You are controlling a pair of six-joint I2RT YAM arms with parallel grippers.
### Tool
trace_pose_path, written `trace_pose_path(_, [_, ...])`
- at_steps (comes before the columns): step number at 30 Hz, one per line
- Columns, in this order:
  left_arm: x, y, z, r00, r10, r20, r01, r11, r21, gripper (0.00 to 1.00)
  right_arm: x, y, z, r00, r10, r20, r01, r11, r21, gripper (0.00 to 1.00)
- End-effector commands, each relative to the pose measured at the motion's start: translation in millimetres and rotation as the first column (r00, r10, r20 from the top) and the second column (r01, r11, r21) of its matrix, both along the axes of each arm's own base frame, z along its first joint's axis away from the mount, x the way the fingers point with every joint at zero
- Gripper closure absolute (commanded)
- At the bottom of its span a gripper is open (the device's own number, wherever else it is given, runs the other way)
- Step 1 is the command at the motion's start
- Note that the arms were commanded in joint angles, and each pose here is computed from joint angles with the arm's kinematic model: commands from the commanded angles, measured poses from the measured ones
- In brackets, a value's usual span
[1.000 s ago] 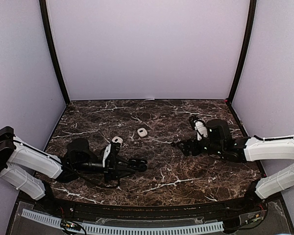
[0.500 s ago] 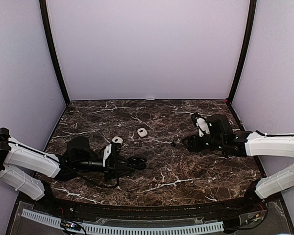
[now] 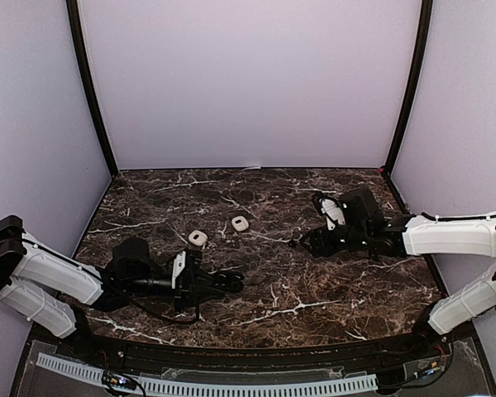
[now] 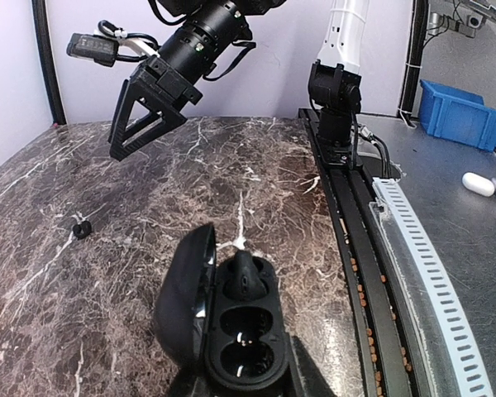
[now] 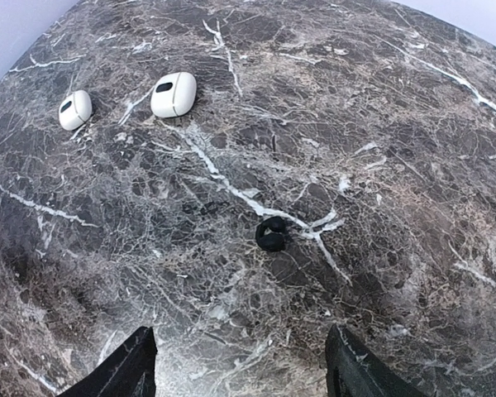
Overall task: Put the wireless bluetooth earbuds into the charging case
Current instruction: Pick up the left earbud from the center of the board.
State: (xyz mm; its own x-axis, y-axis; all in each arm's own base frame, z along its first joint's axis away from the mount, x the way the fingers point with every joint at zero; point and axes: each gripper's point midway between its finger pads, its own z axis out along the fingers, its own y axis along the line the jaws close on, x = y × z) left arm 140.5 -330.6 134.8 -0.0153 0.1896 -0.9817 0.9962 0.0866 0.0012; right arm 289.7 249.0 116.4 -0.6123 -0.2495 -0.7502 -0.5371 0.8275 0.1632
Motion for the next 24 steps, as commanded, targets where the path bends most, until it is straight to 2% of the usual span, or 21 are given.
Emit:
trace_pose_path(1, [1, 0, 11, 0.999, 0.001, 0.045, 0.001, 0.999, -0.037, 0.82, 14, 5, 4, 1.0, -0.011, -0.003, 0.011, 1.0, -0.023, 0.32])
trace_pose_path(8, [3, 2, 14, 0.999, 0.017, 0.051, -0.014, 0.999, -0.047, 0.82, 39, -16, -12, 0.99, -0.101, -0.095, 0.095, 0.993, -0.067, 0.36])
trace_pose_path(11, [5, 4, 15, 0.998, 0.032, 0.055, -0.03, 0.998, -0.048, 0.82, 50, -21, -19, 0.984, -0.128, -0.124, 0.116, 0.988, -0.103, 0.5])
trace_pose_path(16, [6, 5, 17, 0.997, 0.045, 0.06, -0.042, 0.998, -0.051, 0.82, 58, -8, -35, 0.982, -0.073, -0.176, 0.049, 0.989, -0.139, 0.63])
trace_pose_path(24, [8, 6, 18, 0.996, 0.059, 0.063, -0.056, 0.997, -0.05, 0.82, 54, 21, -48, 0.97, 0.059, -0.237, -0.081, 0.993, -0.086, 0.66])
